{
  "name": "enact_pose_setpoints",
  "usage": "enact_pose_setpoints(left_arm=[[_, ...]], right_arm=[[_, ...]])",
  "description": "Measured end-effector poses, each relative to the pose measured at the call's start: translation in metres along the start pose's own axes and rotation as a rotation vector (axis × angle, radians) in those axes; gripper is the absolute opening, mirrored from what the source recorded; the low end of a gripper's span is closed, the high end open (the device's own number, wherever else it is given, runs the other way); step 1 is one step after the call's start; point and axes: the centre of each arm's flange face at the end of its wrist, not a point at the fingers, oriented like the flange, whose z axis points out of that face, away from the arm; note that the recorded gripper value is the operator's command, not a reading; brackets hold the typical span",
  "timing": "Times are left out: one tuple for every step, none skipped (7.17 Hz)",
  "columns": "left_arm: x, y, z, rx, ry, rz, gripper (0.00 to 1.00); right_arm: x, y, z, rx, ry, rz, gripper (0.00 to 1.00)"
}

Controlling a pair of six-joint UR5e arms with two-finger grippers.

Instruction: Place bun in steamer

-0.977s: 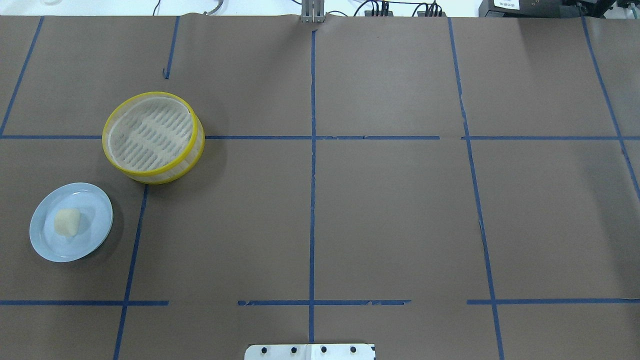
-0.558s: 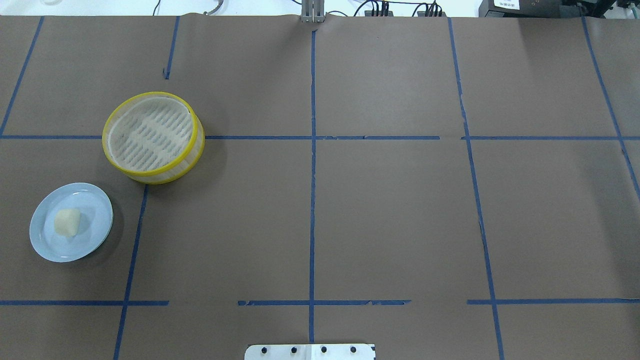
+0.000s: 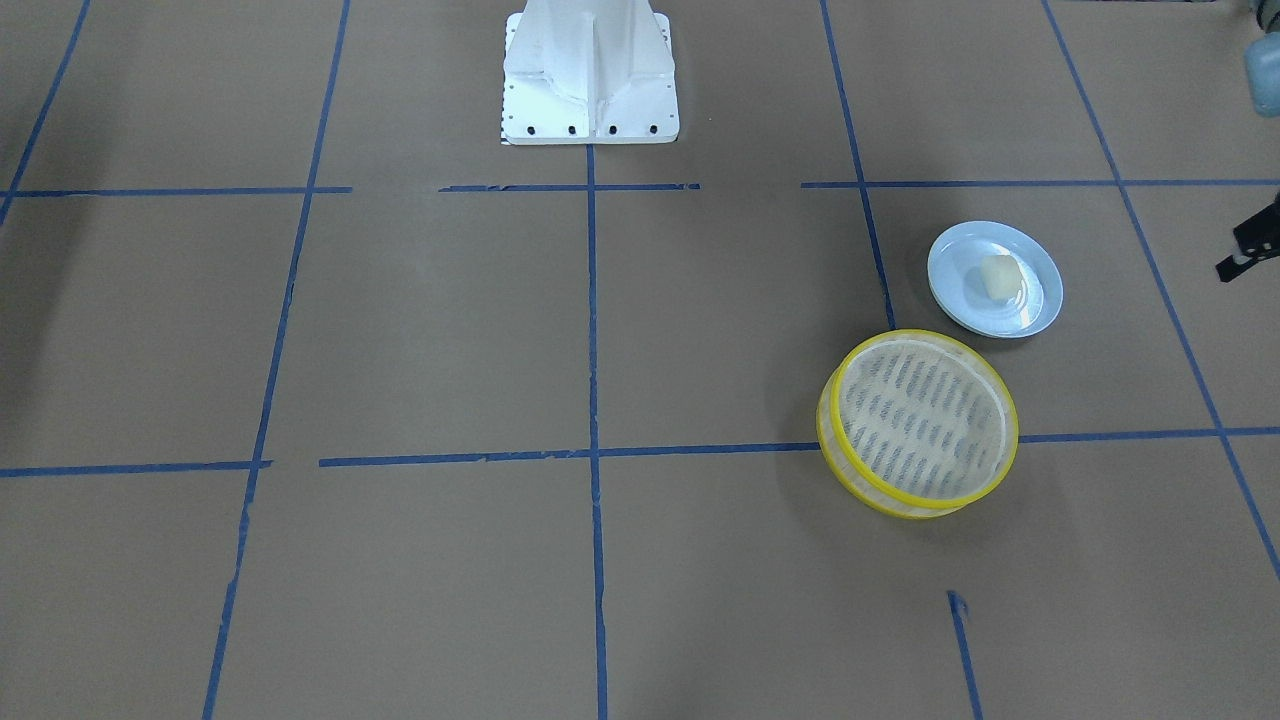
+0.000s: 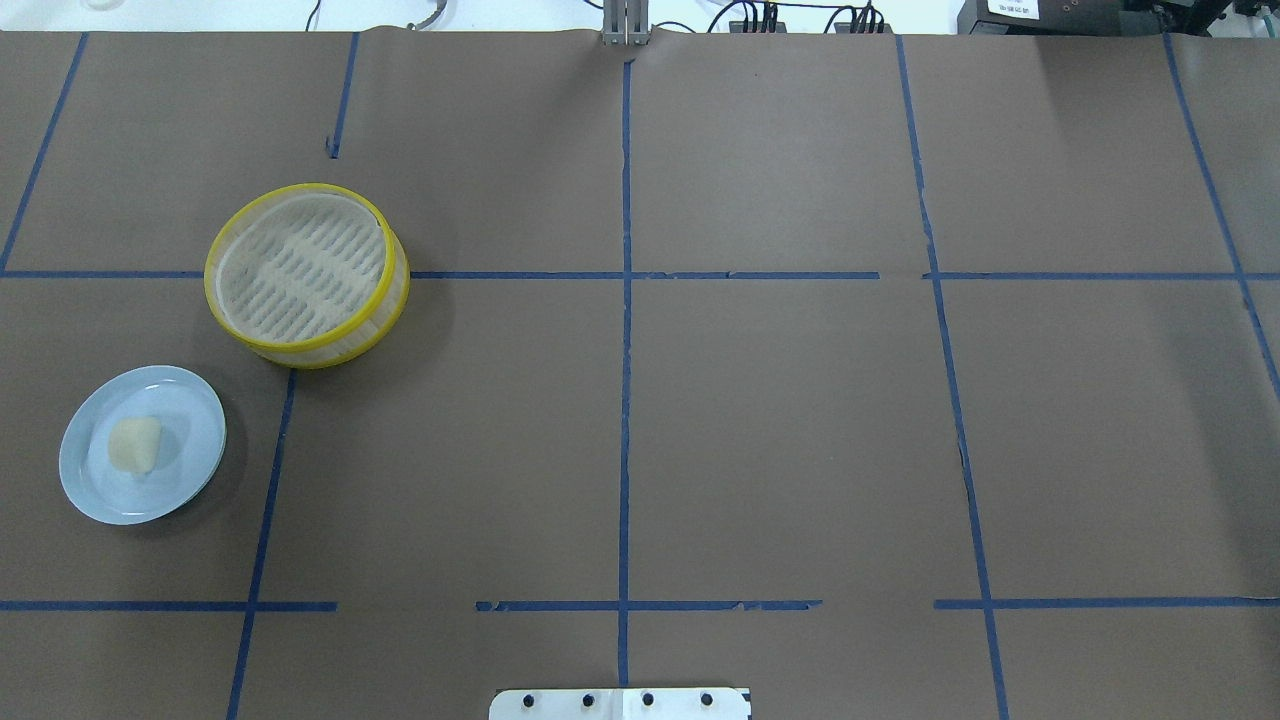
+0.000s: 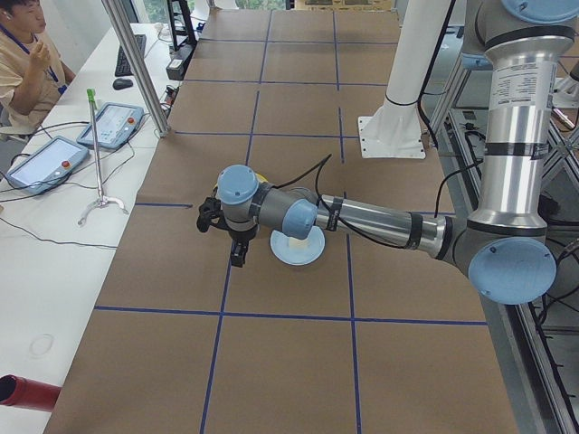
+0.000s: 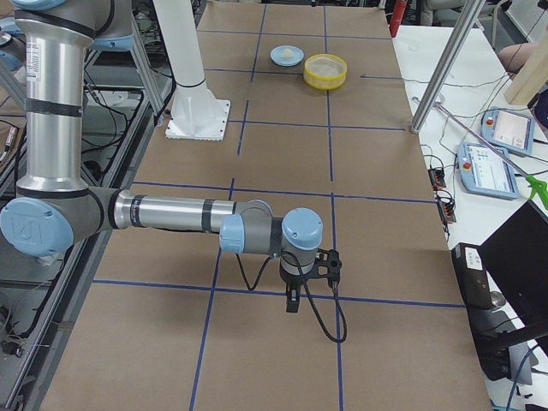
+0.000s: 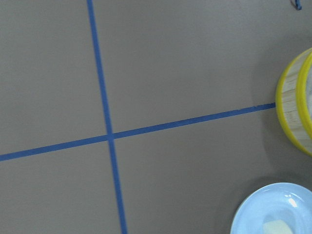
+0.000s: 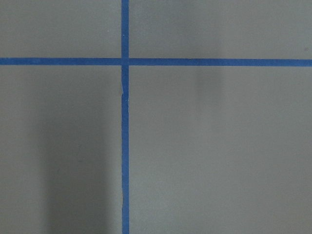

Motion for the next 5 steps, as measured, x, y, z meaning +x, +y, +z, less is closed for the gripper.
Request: enact_pose_setpoints(left_arm=[[0.032,0.021,0.024,0.013,-0.016,-0.021,0.99],[0.051,0.049,0.046,0.029,-0.006,-0.062,0.99],[0.069,0.074,0.072,0.031,-0.003,-0.120,0.99],[0.088,0.091,0.100,0.026,-0.029,-0.172,0.98],[0.101,0.103,0.121,0.018,-0.052,-0.198,0.97]], right_arm=[[0.000,0.000,0.000,0.000,0.000,0.000,1.00],[0.000,0.000,0.000,0.000,0.000,0.000,1.00],[0.000,0.000,0.000,0.000,0.000,0.000,1.00],[0.000,0.000,0.000,0.000,0.000,0.000,1.00],[0.000,0.000,0.000,0.000,0.000,0.000,1.00]])
